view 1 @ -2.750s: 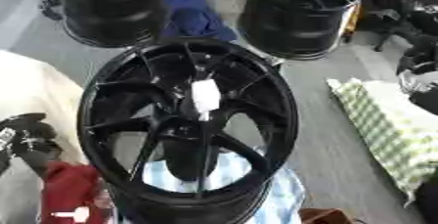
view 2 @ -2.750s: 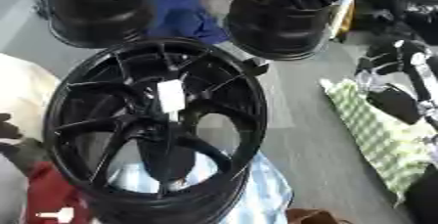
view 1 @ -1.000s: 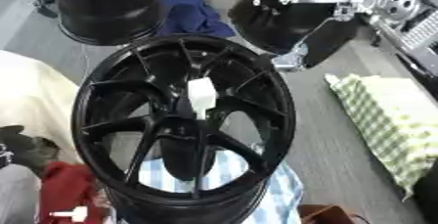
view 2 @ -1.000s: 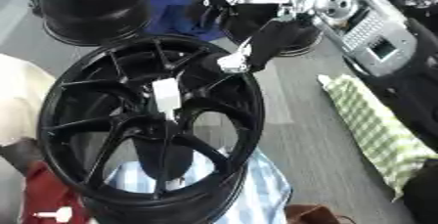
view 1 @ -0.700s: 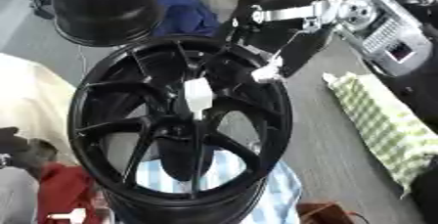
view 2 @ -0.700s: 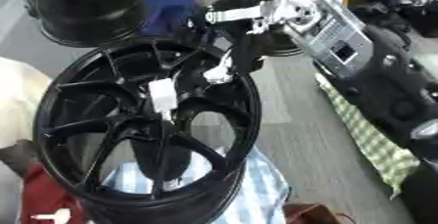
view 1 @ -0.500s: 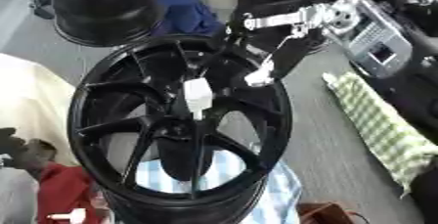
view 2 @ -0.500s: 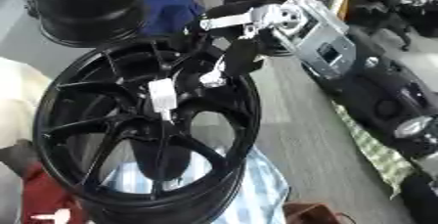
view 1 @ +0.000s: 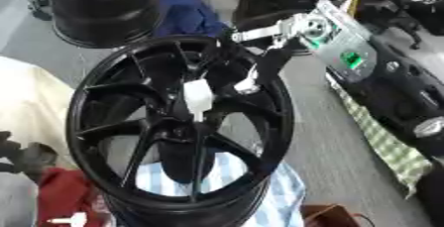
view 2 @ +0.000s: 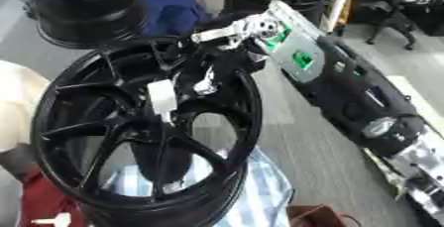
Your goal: Pull the pin out of the wheel hub.
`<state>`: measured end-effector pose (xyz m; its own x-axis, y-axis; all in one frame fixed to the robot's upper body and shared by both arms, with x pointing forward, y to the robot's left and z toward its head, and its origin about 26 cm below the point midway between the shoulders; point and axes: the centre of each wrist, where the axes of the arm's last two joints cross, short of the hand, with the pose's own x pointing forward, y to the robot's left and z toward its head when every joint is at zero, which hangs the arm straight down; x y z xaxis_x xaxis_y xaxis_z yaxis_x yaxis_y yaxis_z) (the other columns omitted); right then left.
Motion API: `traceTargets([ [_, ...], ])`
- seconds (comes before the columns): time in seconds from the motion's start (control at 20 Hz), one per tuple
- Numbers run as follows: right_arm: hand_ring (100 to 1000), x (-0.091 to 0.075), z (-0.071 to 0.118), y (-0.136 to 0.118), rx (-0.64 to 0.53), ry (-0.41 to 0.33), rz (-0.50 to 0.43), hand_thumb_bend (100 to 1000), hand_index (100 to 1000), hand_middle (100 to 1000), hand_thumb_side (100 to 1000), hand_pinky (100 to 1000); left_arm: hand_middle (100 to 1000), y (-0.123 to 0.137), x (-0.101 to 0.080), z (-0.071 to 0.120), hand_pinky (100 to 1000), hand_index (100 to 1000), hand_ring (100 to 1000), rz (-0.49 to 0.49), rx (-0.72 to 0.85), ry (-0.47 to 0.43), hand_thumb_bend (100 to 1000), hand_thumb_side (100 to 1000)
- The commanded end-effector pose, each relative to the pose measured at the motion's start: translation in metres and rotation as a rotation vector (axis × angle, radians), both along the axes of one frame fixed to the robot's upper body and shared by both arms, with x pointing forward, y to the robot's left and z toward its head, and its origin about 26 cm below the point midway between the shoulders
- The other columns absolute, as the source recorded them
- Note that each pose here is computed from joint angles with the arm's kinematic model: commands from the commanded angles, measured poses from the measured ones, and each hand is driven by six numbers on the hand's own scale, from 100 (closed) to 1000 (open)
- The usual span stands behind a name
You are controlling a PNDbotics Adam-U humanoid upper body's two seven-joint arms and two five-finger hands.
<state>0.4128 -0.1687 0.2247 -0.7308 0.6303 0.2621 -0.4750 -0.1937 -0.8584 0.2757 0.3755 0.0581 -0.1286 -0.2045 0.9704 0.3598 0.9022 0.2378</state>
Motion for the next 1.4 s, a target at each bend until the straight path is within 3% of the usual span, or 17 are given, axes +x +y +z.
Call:
traceTargets([
  [0.05, 889, 0.003, 0.011, 0.003, -0.02, -0.031, 0.004, 313, 957, 915, 452, 825, 671, 0.002, 0.002, 0.009, 640, 838, 754, -0.005, 0.014, -0.026, 100, 736],
  [0.7, 873, 0.011, -0.008, 0.016, -0.072, 0.003, 0.005, 309, 929, 879, 464, 817, 665, 0.001, 0.003, 0.01, 640, 839, 751, -0.011, 0.009, -0.028, 100, 736],
  [1.4, 806, 0.017, -0.025, 0.023, -0.095, 0.0, 0.0, 306, 820, 717, 452, 785, 664, -0.001, 0.004, 0.01, 642, 840, 752, -0.017, 0.005, -0.028, 100, 737],
])
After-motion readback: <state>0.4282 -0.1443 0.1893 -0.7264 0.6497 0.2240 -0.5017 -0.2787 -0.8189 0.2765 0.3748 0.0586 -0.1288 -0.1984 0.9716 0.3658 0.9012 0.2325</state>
